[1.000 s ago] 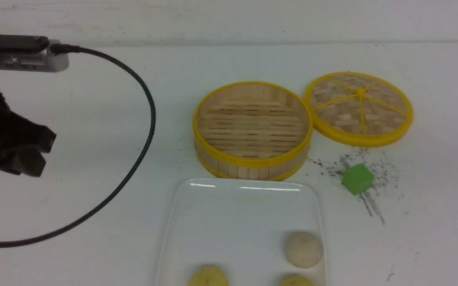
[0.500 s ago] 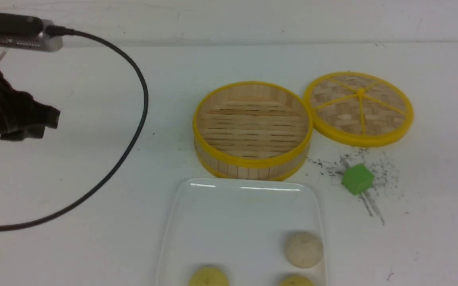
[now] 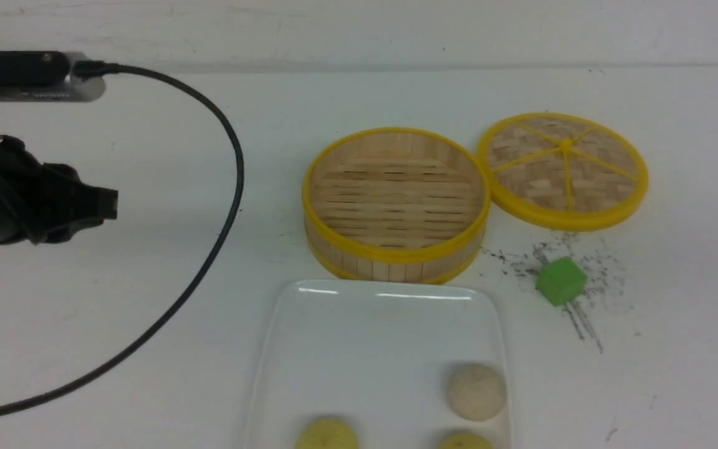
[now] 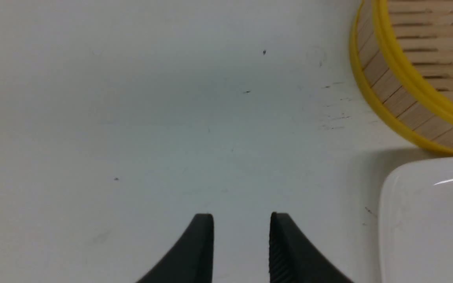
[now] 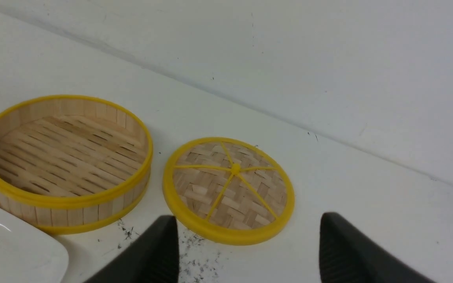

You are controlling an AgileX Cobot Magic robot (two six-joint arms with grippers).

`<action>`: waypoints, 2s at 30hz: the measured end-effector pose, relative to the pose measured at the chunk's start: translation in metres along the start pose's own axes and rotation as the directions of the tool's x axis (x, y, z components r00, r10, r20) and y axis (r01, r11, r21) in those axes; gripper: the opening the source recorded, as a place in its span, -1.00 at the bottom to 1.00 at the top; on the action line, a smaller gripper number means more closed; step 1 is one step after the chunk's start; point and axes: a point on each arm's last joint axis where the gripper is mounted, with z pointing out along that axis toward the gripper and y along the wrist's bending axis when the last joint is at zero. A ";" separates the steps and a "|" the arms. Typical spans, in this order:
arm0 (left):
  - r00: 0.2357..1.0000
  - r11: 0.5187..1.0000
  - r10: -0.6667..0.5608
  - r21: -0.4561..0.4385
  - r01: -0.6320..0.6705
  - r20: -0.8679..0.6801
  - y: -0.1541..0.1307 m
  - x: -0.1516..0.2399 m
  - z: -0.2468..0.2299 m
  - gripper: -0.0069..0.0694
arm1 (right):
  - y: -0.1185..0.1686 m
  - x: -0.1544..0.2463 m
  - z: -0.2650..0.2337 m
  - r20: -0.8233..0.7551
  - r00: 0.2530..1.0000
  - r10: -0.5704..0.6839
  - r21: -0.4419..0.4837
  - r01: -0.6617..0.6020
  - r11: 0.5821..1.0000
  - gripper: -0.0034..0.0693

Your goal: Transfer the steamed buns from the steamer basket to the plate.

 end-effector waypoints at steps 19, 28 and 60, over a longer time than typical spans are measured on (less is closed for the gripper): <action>0.961 0.998 0.067 -0.019 -0.065 0.269 -0.018 0.013 -0.115 -0.21 | 0.000 -0.003 0.000 0.030 1.000 -0.001 -0.005 0.001 1.000 0.40; 0.944 0.994 0.089 -0.095 -0.062 0.316 -0.025 0.073 -0.180 -0.21 | 0.000 -0.003 0.000 0.030 1.000 -0.002 -0.004 0.003 1.000 0.40; 0.975 0.980 0.024 -0.196 0.020 0.221 -0.020 0.208 -0.158 -0.20 | 0.001 -0.001 0.003 0.020 1.000 -0.013 -0.002 0.013 1.000 0.40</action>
